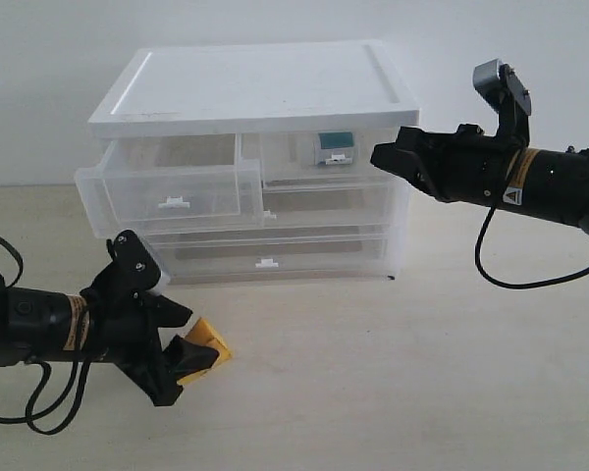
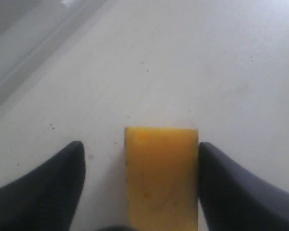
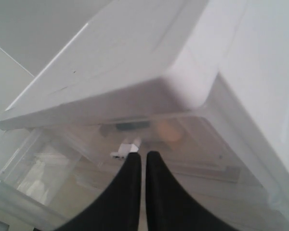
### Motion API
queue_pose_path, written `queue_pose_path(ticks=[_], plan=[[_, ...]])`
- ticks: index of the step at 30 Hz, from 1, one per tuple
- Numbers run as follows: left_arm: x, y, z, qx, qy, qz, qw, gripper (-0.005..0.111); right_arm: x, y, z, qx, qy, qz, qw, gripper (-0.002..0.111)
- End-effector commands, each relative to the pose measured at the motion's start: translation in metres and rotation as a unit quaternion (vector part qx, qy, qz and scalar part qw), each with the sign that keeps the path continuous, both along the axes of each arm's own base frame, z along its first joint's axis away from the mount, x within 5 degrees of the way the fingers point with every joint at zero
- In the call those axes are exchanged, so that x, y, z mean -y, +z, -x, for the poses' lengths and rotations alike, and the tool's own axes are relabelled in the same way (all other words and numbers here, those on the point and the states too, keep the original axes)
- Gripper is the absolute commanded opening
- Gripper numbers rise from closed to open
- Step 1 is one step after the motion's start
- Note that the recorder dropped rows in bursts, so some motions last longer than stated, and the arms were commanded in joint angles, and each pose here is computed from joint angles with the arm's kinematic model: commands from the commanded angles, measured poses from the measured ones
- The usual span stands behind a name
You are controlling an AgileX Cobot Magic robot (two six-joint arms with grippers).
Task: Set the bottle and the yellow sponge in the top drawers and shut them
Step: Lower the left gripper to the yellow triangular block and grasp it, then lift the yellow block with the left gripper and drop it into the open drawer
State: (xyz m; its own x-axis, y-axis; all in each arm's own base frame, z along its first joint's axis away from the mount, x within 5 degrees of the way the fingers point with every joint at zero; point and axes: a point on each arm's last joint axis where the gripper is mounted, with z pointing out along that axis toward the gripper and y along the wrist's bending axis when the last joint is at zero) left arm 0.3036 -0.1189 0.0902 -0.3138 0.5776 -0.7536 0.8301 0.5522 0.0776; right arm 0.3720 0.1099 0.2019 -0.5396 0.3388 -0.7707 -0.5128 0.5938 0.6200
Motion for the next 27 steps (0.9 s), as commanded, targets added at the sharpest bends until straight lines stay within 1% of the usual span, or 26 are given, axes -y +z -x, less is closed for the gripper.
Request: queue_pose_path(ticks=[1, 3, 5, 6, 9, 12, 14, 19, 23, 25, 27], plan=[[-0.001, -0.003, -0.001, -0.007, 0.006, -0.021, 1.000, 0.034, 0.000, 0.001, -0.001, 0.006, 0.003, 0.002, 1.000, 0.000], [-0.002, -0.004, 0.001, -0.006, -0.005, -0.029, 1.000, 0.020, 0.000, 0.001, -0.001, 0.006, 0.003, 0.002, 1.000, 0.000], [0.000, -0.004, 0.003, -0.001, -0.036, -0.039, 0.999, 0.004, 0.000, 0.001, -0.001, 0.006, 0.003, 0.002, 1.000, 0.000], [0.000, -0.005, 0.005, -0.003, -0.049, -0.043, 0.998, 0.004, 0.000, 0.001, -0.001, 0.006, 0.003, 0.002, 1.000, 0.000], [0.001, -0.003, 0.009, -0.020, -0.062, -0.043, 0.997, 0.004, 0.000, 0.001, -0.001, 0.006, 0.003, 0.002, 1.000, 0.000], [0.008, 0.007, 0.018, -0.024, -0.092, -0.037, 0.995, 0.004, 0.000, 0.001, -0.001, 0.006, 0.002, 0.002, 1.000, 0.000], [0.013, 0.017, 0.025, -0.016, -0.103, -0.030, 0.994, 0.004, 0.000, 0.001, -0.001, 0.006, 0.002, 0.002, 1.000, 0.000], [0.027, 0.044, 0.046, 0.022, -0.138, -0.027, 0.990, 0.004, 0.000, 0.001, -0.001, 0.006, 0.002, 0.002, 1.000, 0.000], [0.026, 0.075, 0.063, 0.070, -0.147, -0.015, 0.987, 0.004, 0.000, 0.001, -0.001, 0.006, 0.002, 0.002, 1.000, 0.000], [0.023, 0.092, 0.070, 0.099, -0.145, -0.008, 0.984, 0.004, 0.000, 0.001, -0.001, 0.007, 0.002, 0.002, 1.000, 0.000], [0.019, 0.113, 0.074, 0.132, -0.114, 0.007, 0.985, 0.004, 0.000, 0.001, -0.001, 0.007, 0.002, 0.002, 1.000, 0.000]])
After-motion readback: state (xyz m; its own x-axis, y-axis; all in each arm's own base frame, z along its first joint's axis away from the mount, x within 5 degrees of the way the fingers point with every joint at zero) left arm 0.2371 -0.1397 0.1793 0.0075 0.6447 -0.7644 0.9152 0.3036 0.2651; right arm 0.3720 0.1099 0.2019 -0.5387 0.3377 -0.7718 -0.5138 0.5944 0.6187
